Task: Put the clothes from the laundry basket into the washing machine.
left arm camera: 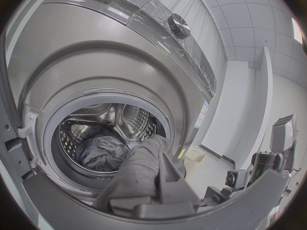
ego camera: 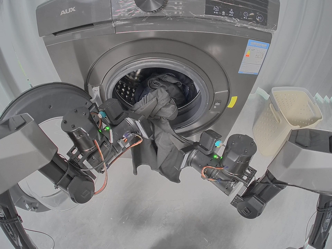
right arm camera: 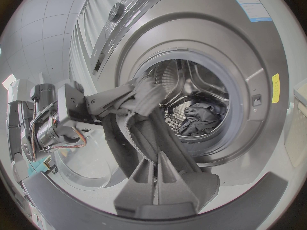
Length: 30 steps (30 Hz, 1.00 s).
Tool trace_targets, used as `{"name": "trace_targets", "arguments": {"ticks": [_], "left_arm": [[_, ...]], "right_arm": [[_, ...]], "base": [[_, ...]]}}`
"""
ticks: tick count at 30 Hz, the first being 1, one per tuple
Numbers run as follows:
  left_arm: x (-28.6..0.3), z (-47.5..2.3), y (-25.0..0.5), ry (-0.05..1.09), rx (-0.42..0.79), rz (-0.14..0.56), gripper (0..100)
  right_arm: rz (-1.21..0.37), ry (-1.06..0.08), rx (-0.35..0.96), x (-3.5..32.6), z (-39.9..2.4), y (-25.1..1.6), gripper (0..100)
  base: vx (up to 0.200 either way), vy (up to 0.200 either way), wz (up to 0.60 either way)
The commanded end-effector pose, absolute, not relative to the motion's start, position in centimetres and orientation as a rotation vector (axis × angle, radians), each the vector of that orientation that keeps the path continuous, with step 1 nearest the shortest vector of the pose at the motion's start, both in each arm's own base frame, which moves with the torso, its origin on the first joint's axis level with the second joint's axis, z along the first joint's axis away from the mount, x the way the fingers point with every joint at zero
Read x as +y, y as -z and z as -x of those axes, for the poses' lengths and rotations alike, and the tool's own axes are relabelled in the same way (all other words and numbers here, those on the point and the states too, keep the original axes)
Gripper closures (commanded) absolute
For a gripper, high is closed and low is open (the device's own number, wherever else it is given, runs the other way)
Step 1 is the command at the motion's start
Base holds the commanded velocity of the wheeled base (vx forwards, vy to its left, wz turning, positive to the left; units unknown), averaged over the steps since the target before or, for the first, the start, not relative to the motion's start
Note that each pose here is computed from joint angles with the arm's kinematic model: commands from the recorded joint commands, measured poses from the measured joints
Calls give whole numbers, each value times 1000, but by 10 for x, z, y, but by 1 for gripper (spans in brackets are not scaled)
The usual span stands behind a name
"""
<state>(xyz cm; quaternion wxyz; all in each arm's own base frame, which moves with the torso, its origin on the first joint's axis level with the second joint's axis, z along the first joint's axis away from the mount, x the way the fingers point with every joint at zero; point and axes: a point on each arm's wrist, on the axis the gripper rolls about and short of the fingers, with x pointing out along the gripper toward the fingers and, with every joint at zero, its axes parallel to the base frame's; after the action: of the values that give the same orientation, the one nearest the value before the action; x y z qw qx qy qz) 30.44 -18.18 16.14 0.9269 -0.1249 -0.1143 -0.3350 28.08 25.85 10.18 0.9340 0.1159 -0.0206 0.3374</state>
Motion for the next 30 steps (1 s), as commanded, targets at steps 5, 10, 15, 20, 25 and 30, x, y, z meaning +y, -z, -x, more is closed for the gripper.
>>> {"name": "trace_targets", "arguments": {"ticks": [5,10,15,20,25,30], "left_arm": [[-180,-302,-158,683,-208,284,0],[-173,-296,-143,661,-137,282,0],[-168,-293,-127,646,-71,268,0],[-168,-292,-105,637,7,250,0],[-169,-298,-79,628,83,225,0],[-168,-305,-56,611,145,210,0]], "right_arm": [[-259,-644,-108,236,-285,-128,100],[-284,-627,-186,222,-280,-161,100],[-297,-624,-228,215,-276,-176,100],[-304,-630,-246,213,-272,-182,100],[-306,-642,-255,211,-266,-187,100],[-311,-650,-269,208,-259,-194,100]], "base": [[0,0,0],[0,0,0],[0,0,0],[0,0,0],[0,0,0],[0,0,0]]}}
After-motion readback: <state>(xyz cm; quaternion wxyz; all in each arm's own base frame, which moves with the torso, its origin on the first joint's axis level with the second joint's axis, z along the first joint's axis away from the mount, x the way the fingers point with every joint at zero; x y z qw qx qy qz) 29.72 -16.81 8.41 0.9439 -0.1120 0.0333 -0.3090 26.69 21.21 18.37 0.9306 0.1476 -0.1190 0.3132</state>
